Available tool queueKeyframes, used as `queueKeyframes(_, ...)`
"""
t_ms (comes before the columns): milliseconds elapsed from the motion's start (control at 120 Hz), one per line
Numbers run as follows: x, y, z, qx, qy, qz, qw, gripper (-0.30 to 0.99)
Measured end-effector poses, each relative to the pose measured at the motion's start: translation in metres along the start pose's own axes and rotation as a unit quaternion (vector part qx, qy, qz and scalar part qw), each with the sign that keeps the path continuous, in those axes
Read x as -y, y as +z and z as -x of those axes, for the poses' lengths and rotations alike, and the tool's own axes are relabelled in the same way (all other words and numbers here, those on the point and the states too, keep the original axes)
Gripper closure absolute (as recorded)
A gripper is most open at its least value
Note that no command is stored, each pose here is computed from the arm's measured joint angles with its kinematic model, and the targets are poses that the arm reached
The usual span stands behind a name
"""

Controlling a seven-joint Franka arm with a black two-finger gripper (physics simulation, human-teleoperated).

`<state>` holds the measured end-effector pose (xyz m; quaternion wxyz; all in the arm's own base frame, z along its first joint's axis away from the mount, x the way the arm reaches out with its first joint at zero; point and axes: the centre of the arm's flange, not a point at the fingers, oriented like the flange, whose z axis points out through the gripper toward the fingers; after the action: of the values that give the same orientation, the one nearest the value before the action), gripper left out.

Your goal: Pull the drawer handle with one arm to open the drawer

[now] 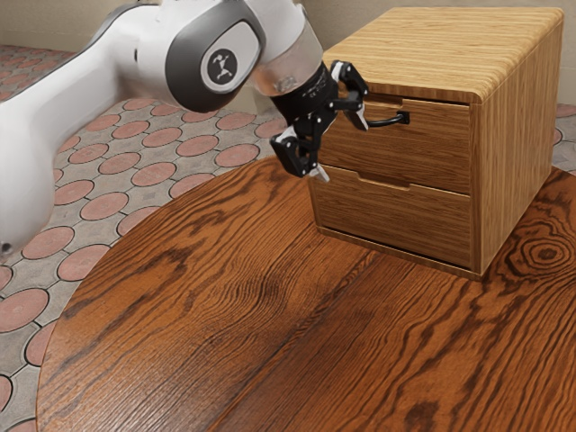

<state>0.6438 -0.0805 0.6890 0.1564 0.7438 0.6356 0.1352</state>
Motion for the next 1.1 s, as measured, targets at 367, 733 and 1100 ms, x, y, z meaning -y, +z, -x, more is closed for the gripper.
queueKeyframes(367, -0.028, 0.025, -0.009, 0.000, -0.027, 0.050, 0.998, 0.00)
queueKeyframes(733, -0.039, 0.035, -0.025, -0.004, -0.048, 0.072, 0.996, 0.00)
queueKeyframes(1100, -0.040, 0.047, -0.028, -0.005, -0.056, 0.072, 0.996, 0.00)
